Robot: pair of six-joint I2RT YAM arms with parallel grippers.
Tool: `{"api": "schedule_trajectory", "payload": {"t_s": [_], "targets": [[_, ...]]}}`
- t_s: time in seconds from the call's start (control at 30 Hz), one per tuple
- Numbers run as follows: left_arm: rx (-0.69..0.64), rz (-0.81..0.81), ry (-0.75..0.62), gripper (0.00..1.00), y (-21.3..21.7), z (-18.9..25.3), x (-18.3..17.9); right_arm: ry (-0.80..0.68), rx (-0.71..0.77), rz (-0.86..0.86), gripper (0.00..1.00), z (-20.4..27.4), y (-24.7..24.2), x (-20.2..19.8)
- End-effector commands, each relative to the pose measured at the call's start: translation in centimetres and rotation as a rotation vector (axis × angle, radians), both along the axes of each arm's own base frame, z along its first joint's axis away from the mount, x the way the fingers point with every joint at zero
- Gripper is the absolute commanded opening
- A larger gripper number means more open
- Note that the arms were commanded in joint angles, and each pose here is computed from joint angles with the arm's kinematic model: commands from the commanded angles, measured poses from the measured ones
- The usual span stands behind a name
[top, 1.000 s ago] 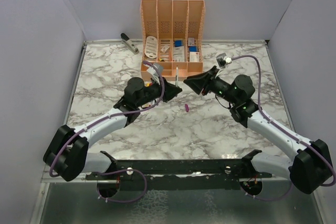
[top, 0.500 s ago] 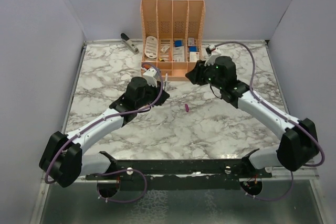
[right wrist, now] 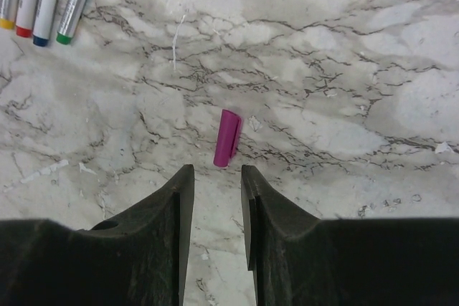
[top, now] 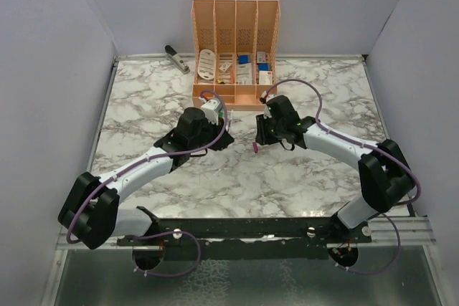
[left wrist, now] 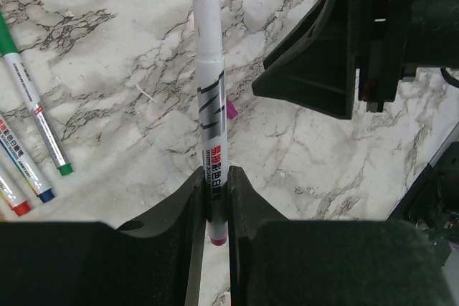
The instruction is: Insert the pens into the pen caps
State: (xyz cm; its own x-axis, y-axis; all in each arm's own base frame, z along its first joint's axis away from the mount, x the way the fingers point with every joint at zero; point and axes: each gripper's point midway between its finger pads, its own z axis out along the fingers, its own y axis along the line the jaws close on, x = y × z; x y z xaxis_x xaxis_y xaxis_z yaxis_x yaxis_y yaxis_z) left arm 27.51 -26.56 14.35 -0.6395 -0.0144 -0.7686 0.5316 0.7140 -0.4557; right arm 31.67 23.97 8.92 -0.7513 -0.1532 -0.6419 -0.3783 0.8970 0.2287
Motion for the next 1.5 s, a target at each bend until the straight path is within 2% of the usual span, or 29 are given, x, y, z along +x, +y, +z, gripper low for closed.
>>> {"api": "schedule_trajectory", "payload": {"t_s": [0.0, 0.17, 0.3, 0.43, 0.87, 1.47], "targets": [[-0.028, -0.048, -0.016, 0.00, -0.7, 0.4, -0.1, 0.019, -0.078, 0.010, 0.32, -1.9, 0.2, -0.5], [-0.021, -0.064, -0.011, 0.00, -0.8, 0.1, -0.3, 0.042, -0.127, 0.010, 0.32, -3.4, 0.6, -0.5], [-0.014, -0.074, -0.008, 0.00, -0.8, -0.1, -0.4, 0.038, -0.153, 0.003, 0.40, -4.1, 0.6, 0.0], [-0.014, -0.073, -0.009, 0.00, -0.8, -0.1, -0.4, 0.041, -0.174, -0.006, 0.42, -4.7, 0.7, 0.6], [-0.004, -0.054, -0.005, 0.00, -0.6, -0.5, -0.1, 0.050, -0.211, 0.008, 0.41, -6.1, 1.6, 1.3], [0.004, -0.041, -0.009, 0.00, -0.5, -0.6, 0.2, 0.140, -0.314, -0.001, 0.34, -8.8, 0.4, -1.1]]}}
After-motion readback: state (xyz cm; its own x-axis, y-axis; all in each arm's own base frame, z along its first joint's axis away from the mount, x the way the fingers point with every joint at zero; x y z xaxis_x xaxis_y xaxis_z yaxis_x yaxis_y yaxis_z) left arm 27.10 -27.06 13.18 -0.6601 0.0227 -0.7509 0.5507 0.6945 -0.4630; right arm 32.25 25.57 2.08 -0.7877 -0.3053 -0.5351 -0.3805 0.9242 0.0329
